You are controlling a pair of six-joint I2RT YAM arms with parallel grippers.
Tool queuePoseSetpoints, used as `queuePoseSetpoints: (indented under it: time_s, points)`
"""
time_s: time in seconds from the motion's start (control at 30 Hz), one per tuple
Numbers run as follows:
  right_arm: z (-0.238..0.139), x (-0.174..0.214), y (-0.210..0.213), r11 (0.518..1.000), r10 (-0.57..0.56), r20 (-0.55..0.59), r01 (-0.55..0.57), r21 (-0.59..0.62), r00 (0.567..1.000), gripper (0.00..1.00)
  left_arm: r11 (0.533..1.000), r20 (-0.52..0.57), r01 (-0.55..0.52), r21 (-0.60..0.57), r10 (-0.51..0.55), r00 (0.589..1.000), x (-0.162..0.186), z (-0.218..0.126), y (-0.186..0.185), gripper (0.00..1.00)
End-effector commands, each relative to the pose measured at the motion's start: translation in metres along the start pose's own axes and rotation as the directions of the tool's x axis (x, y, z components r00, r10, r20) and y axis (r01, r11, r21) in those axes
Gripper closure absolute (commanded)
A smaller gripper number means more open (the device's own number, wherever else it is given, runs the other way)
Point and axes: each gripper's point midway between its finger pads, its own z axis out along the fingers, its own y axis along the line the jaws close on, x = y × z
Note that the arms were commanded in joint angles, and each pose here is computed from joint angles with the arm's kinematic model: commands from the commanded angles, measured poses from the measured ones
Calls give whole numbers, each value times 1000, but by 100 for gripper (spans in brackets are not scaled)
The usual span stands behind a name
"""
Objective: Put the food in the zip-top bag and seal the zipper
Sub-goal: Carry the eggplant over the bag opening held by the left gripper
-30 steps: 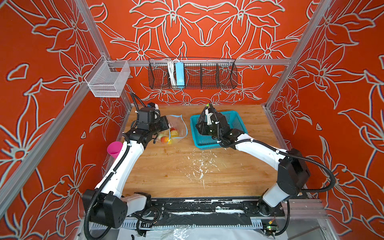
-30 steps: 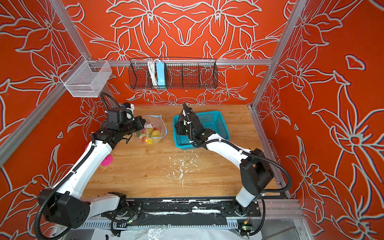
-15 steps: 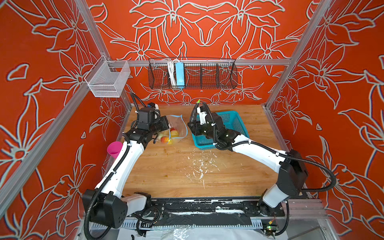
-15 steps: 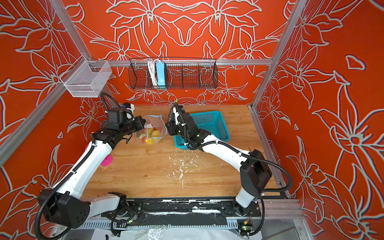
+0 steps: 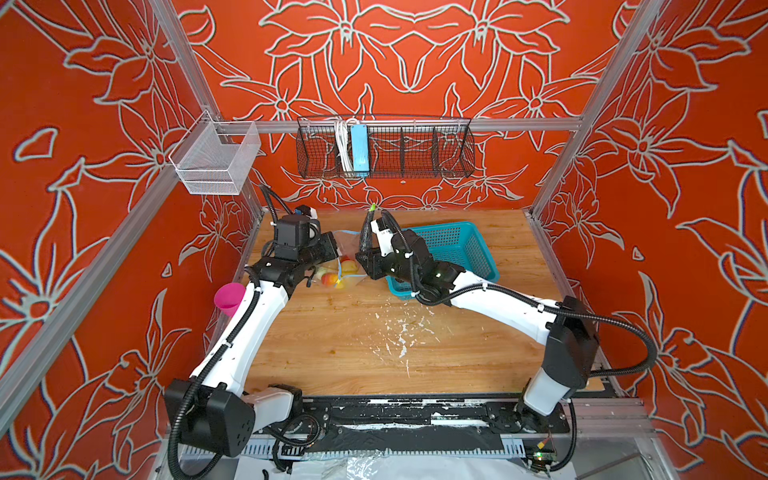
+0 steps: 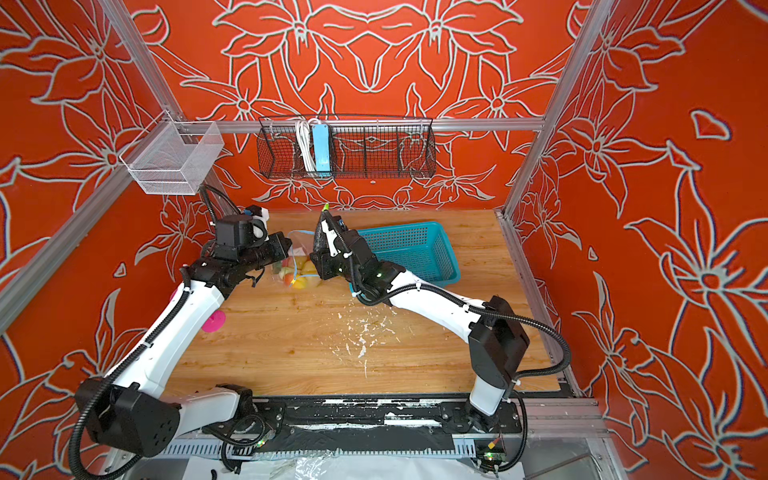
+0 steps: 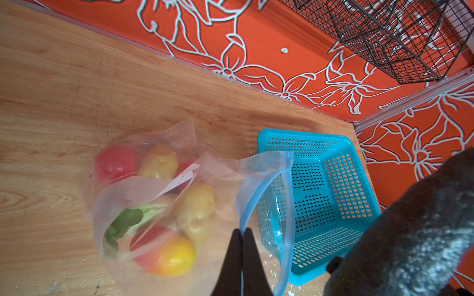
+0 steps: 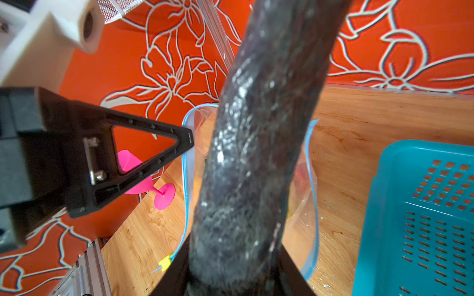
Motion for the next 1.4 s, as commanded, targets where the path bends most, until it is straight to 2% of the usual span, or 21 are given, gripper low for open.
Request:
queuePoseSetpoints:
  time_s: [0.0, 1.03, 1.3, 1.37]
  points:
    - [6, 0, 7, 1000, -31, -10, 31, -3, 999, 73, 1000, 12, -5, 11, 5, 1000, -3, -4, -3, 100]
    - [58, 29, -1, 990, -123, -124, 130, 50, 985, 72, 1000, 7, 1, 31, -1, 1000, -3, -3, -6, 100]
    - [68, 39, 0, 990, -129, -152, 135, 34, 980, 69, 1000, 6, -1, 30, 1, 1000, -3, -3, -6, 100]
    - [70, 41, 2, 990, -134, -159, 140, 25, 978, 66, 999, 5, -1, 33, 1, 1000, -2, -3, -7, 100]
